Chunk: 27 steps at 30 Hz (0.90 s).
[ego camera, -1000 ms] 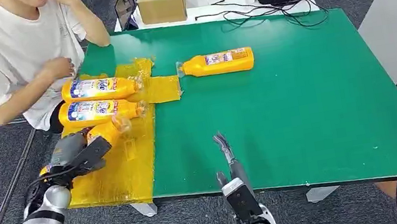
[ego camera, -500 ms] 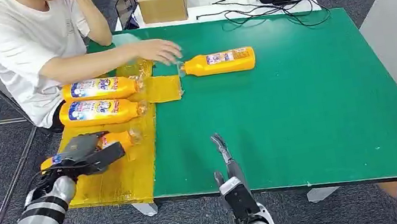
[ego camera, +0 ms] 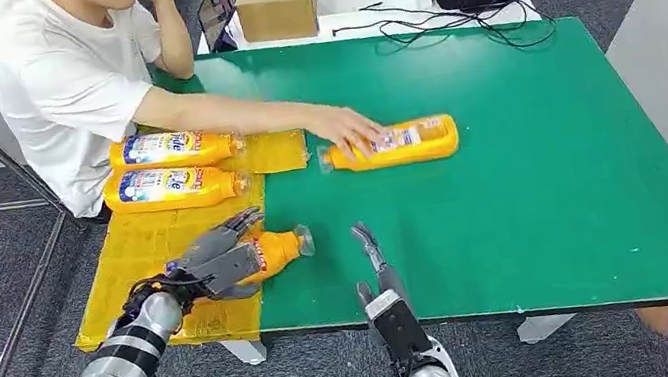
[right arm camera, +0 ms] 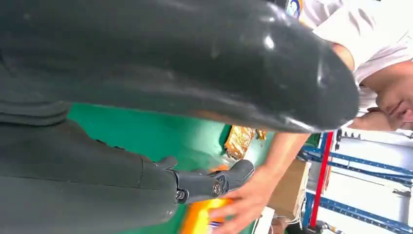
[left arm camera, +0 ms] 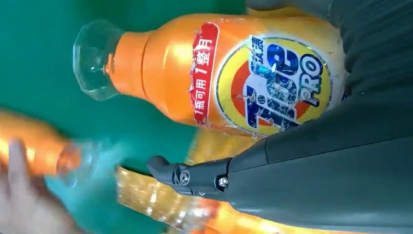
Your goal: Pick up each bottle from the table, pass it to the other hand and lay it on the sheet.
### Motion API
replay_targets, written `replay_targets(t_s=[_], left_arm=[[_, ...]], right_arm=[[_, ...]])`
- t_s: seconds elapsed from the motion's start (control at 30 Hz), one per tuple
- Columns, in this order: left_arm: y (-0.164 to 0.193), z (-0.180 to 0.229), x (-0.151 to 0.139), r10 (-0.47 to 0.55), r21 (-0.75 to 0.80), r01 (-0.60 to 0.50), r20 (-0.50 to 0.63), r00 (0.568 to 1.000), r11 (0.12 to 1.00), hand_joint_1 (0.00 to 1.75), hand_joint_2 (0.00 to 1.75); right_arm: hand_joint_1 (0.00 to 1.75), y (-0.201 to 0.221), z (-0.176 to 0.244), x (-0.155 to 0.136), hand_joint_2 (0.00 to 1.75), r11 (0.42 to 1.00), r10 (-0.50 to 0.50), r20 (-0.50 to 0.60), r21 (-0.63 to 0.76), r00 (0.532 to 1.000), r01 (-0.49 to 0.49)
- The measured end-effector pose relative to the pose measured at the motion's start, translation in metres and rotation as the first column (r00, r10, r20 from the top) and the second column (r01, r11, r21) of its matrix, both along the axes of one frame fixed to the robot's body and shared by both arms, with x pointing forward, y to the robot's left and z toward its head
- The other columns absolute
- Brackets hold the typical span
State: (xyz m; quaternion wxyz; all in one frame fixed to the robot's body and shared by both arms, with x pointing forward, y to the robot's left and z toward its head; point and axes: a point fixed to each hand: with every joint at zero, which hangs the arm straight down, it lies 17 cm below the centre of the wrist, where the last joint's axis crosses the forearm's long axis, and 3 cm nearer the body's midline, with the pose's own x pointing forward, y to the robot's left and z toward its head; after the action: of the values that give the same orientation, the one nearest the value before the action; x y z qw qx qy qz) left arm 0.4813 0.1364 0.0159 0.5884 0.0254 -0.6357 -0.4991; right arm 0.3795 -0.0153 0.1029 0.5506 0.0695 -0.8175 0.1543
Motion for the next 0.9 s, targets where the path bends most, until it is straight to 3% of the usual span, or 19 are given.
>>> replay_targets(t_s=[0.23, 0.4, 0.9], left_arm=[[0.001, -0.002, 0.001, 0.009, 0.062, -0.013, 0.064, 0.998, 0.998, 0.00, 1.75], [0.001, 0.012, 0.000, 0.053, -0.049, -0.050, 0.076, 0.996, 0.998, 0.00, 1.75], [0.001, 0.017, -0.005, 0.063, -0.084, -0.056, 0.083, 0.995, 0.995, 0.00, 1.75]], right_arm=[[0.00, -0.003, -0.004, 0.001, 0.00, 1.000, -0.016, -0.014, 0.007, 1.000, 0.017], [0.00, -0.006, -0.005, 0.002, 0.00, 1.000, -0.030, -0.016, 0.006, 0.999, 0.030], [0.00, -0.007, -0.005, 0.002, 0.00, 0.999, -0.033, -0.016, 0.006, 0.999, 0.033]])
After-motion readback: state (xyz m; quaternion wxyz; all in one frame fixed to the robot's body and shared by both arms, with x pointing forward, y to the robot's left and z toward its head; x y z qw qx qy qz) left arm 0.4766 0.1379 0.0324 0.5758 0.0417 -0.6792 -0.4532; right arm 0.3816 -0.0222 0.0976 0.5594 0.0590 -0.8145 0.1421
